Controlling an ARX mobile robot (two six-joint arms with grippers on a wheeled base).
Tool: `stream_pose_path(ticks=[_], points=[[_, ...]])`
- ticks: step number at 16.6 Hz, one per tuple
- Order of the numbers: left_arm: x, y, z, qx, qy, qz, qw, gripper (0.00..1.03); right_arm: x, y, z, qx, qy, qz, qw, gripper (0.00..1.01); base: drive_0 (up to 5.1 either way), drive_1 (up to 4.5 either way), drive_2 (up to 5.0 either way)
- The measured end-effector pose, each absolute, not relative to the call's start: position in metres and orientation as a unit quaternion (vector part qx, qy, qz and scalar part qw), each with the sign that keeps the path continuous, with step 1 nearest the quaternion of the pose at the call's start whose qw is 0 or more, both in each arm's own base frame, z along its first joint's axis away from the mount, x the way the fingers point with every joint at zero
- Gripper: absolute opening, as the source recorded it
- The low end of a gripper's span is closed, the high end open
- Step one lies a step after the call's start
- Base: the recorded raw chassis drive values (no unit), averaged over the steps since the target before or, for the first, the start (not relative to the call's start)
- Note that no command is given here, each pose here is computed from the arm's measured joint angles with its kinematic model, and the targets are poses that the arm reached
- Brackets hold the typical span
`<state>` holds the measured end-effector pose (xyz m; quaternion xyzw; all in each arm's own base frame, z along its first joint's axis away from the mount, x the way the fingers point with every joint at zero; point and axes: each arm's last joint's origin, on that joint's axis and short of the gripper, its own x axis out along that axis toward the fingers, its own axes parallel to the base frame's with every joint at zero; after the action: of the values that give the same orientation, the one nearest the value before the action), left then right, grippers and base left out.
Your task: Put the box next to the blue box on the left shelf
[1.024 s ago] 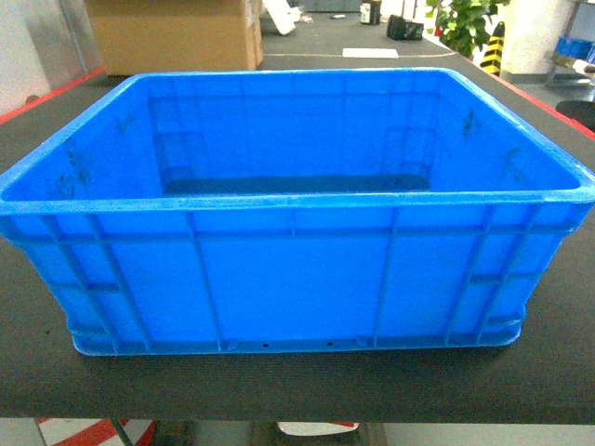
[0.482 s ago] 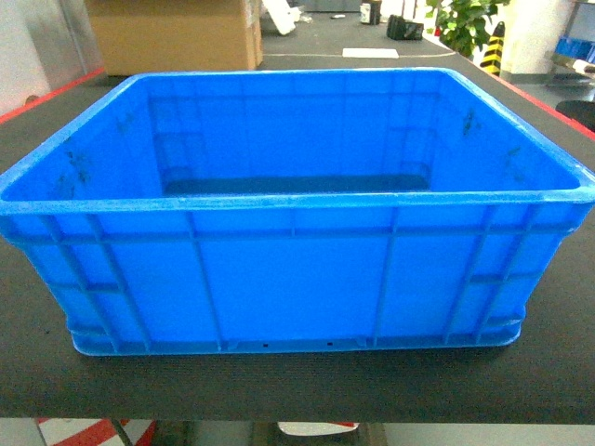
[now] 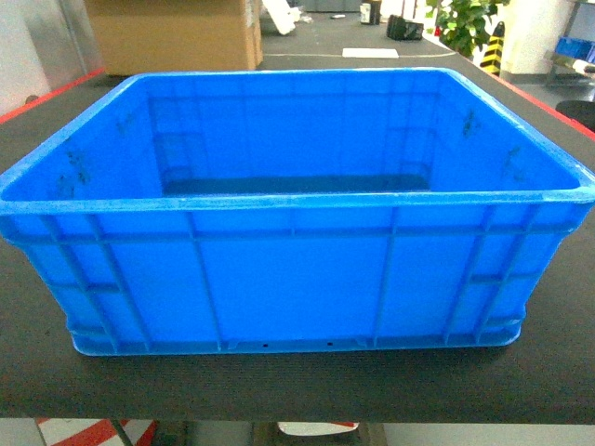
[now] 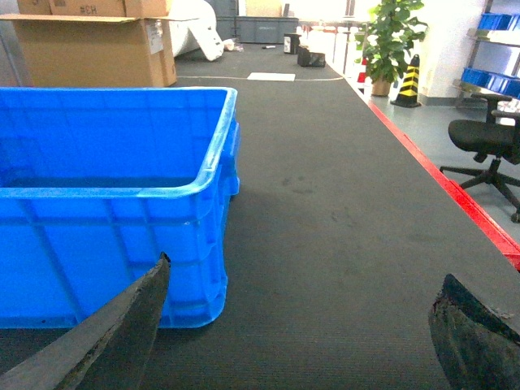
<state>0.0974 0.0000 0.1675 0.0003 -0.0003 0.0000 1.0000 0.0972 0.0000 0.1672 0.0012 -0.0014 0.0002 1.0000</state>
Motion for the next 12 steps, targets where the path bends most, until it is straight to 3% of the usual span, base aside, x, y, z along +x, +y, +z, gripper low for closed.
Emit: stream_pose_path(ticks=[10, 12], points=[[0.0974, 0.0000, 0.1675, 0.000, 0.000, 0.000, 1.000, 0.98, 0.0972, 0.0000, 0.1672, 0.001, -0.001, 0.000, 1.000, 0.98, 0.0, 0.00, 0.0], [0.1039, -0.0031, 0.1641, 0.000, 0.050, 0.034, 0.998, 0.98, 0.0972, 0.0000, 0.1668, 0.001, 0.001, 0.000, 1.000, 0.98, 0.0, 0.00, 0.0]])
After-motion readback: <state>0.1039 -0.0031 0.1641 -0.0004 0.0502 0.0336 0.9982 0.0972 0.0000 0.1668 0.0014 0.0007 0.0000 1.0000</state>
